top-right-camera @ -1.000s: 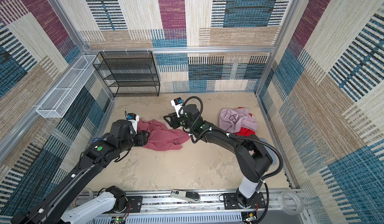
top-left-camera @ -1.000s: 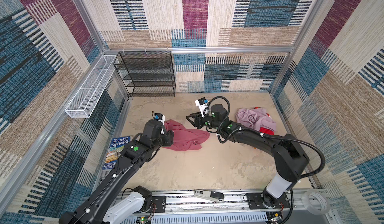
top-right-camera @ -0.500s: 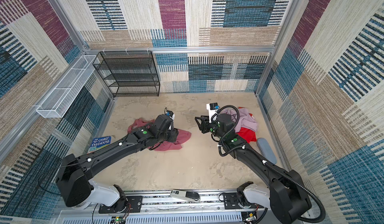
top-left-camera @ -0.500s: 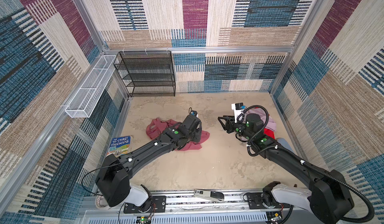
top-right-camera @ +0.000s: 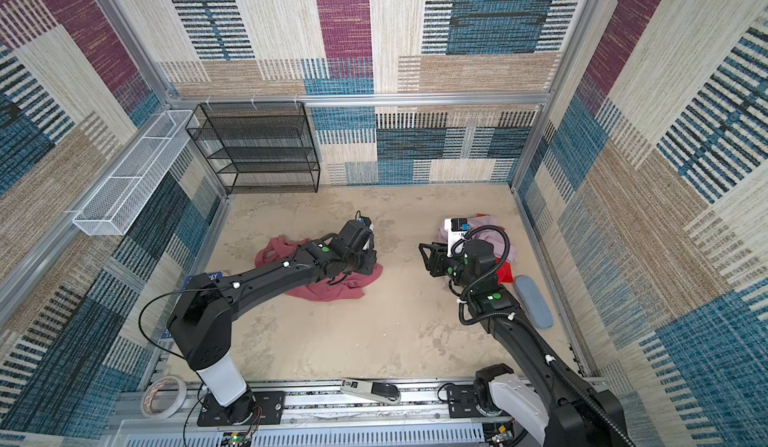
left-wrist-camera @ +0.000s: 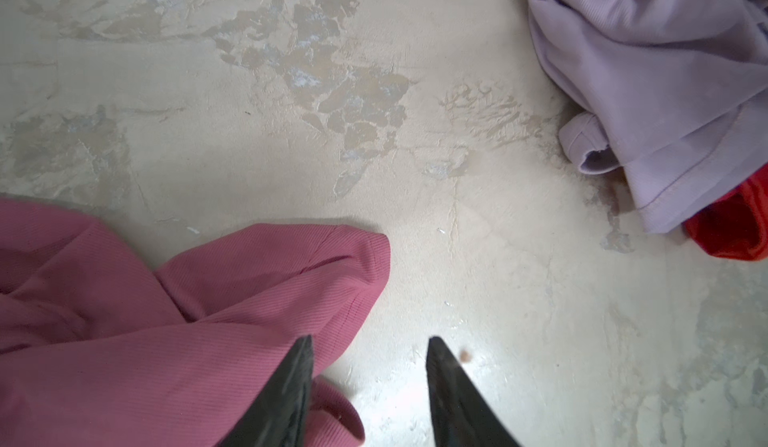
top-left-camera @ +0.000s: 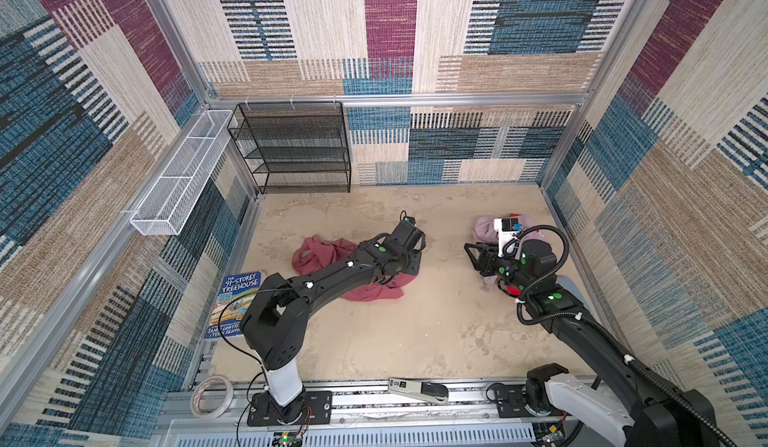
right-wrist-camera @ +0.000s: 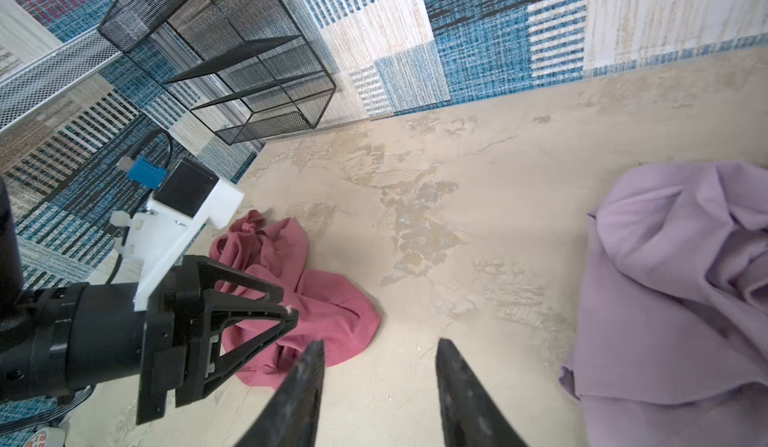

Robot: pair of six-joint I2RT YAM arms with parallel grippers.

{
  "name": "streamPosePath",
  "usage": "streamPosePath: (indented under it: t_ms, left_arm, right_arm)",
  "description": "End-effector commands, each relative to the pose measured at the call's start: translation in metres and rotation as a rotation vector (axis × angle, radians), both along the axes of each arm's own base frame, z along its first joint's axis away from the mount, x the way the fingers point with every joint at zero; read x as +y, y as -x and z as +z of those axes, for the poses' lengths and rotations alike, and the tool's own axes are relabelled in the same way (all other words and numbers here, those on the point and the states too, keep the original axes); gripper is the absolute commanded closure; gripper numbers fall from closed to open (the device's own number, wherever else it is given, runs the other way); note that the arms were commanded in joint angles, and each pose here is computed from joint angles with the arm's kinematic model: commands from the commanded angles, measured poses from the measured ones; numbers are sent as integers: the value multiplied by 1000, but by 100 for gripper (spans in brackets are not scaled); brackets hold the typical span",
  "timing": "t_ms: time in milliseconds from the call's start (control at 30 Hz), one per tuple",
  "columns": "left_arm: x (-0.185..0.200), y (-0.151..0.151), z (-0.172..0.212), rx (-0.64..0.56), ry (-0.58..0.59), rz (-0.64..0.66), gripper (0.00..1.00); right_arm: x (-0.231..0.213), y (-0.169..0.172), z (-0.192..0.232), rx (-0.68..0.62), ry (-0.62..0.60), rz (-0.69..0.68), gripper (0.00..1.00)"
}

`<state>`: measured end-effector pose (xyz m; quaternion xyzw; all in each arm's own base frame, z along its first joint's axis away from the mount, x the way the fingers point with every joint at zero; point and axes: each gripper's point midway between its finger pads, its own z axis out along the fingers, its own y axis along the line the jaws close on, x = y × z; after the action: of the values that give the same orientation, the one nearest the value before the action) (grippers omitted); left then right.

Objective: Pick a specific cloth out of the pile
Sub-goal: 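Release the shirt with the right gripper while the left gripper reaches toward it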

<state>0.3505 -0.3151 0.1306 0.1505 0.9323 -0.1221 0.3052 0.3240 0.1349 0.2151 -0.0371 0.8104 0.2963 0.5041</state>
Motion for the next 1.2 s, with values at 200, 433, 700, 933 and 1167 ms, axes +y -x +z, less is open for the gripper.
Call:
streamPosePath:
  t_ms: [200,433,700,933,1167]
  left_arm:
    - [-9,-12,-24,27,-54,-11,50]
    - [-20,-18,-51,89,-95,-25,51]
    - [-22,-20,-75,133,-135,-22,54]
    - [-22,-24,-88,146,-161,-5,57]
    - [-24,-25,-96,159,-176,-10,62]
  right_arm:
    - [-3,1,-10,29,-35,12,54]
    - [-10,3,-13,33,-33,-6,54]
    - [-8,5,-16,40,-53,10,54]
    - [-8,4,-21,52,-52,11,54]
    - [-8,4,-20,49,-57,13,54]
